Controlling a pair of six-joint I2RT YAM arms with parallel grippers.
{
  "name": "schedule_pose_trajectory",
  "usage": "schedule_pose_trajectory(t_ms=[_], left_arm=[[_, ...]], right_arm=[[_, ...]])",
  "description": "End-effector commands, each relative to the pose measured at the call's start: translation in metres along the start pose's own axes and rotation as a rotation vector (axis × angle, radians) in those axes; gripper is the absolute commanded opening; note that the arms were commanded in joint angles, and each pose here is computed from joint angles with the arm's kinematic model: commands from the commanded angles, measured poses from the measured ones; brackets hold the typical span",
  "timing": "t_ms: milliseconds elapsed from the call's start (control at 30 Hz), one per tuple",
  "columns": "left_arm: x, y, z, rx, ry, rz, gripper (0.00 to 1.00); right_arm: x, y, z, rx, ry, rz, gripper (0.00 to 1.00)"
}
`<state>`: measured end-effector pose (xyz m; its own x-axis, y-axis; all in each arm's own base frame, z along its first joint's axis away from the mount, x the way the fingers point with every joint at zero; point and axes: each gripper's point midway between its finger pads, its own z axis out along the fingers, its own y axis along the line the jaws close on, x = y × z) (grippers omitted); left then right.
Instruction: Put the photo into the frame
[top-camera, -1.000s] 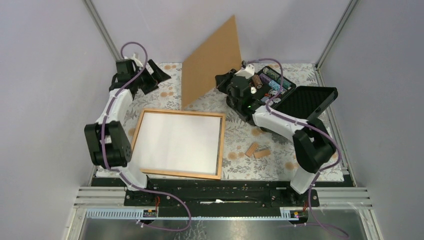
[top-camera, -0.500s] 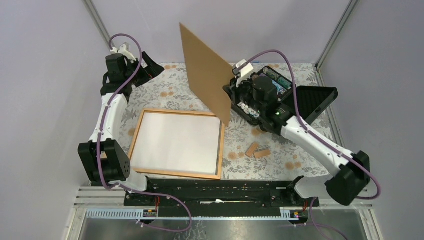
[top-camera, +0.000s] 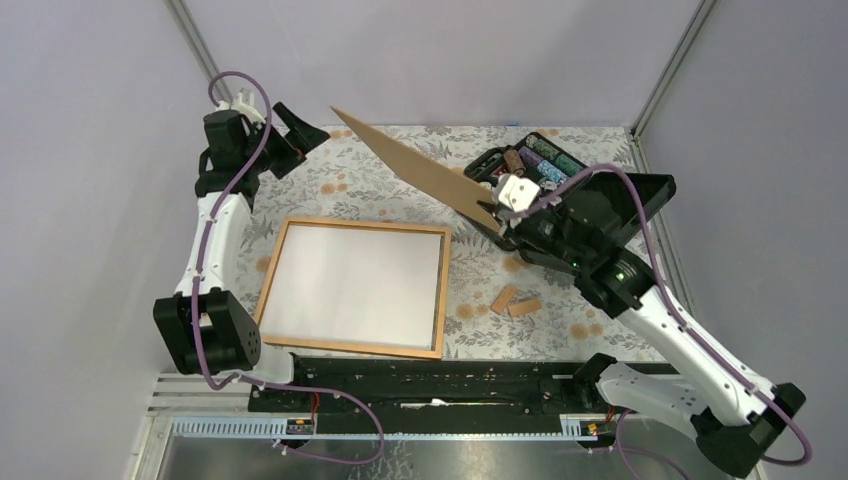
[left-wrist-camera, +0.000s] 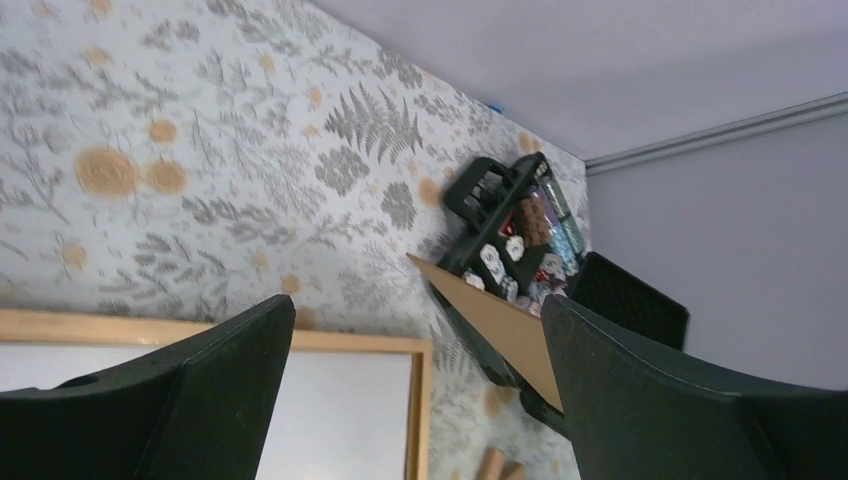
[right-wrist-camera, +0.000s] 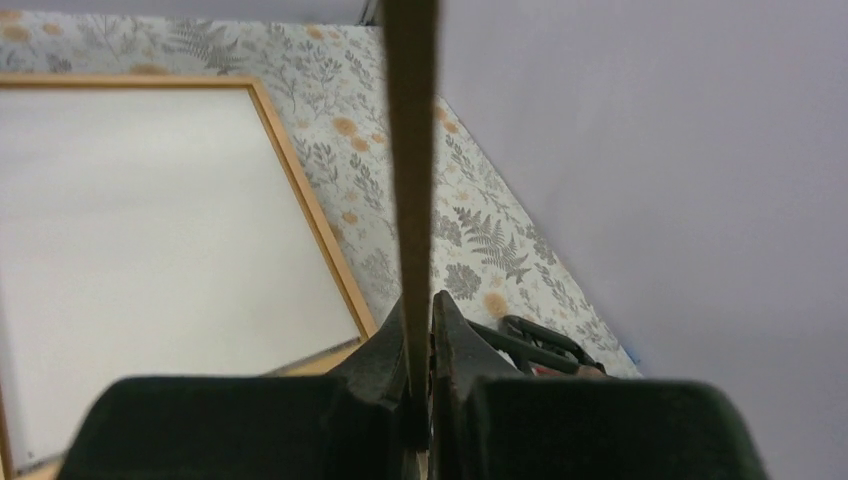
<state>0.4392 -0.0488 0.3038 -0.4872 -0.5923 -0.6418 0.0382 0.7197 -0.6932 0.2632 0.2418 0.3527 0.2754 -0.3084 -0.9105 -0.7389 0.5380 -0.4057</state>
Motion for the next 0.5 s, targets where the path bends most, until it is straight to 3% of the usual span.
schedule_pose_trajectory(t_ms=[0, 100, 167, 300, 467], left_arm=[[0.012, -0.004, -0.035, 0.091, 0.082, -0.249, 0.98], [0.029, -0.025, -0.055, 0.259, 0.177, -0.405, 0.98], [0.045, -0.041, -0.064, 0.323, 0.238, -0.453, 0.98], [0.077, -0.046, -0.08, 0.308, 0.268, -0.452, 0.99], [0.117, -0.044, -0.088, 0.255, 0.29, -0.404, 0.99]], right_arm=[[-0.027, 0.002, -0.03, 0.003, -0.136, -0.196, 0.0], [-0.023, 0.029, -0.046, -0.109, -0.184, -0.293, 0.0], [-0.015, 0.06, -0.058, -0.259, -0.236, -0.478, 0.0], [-0.014, 0.074, -0.069, -0.267, -0.333, -0.567, 0.0], [-0.006, 0.077, -0.066, -0.318, -0.29, -0.584, 0.0]])
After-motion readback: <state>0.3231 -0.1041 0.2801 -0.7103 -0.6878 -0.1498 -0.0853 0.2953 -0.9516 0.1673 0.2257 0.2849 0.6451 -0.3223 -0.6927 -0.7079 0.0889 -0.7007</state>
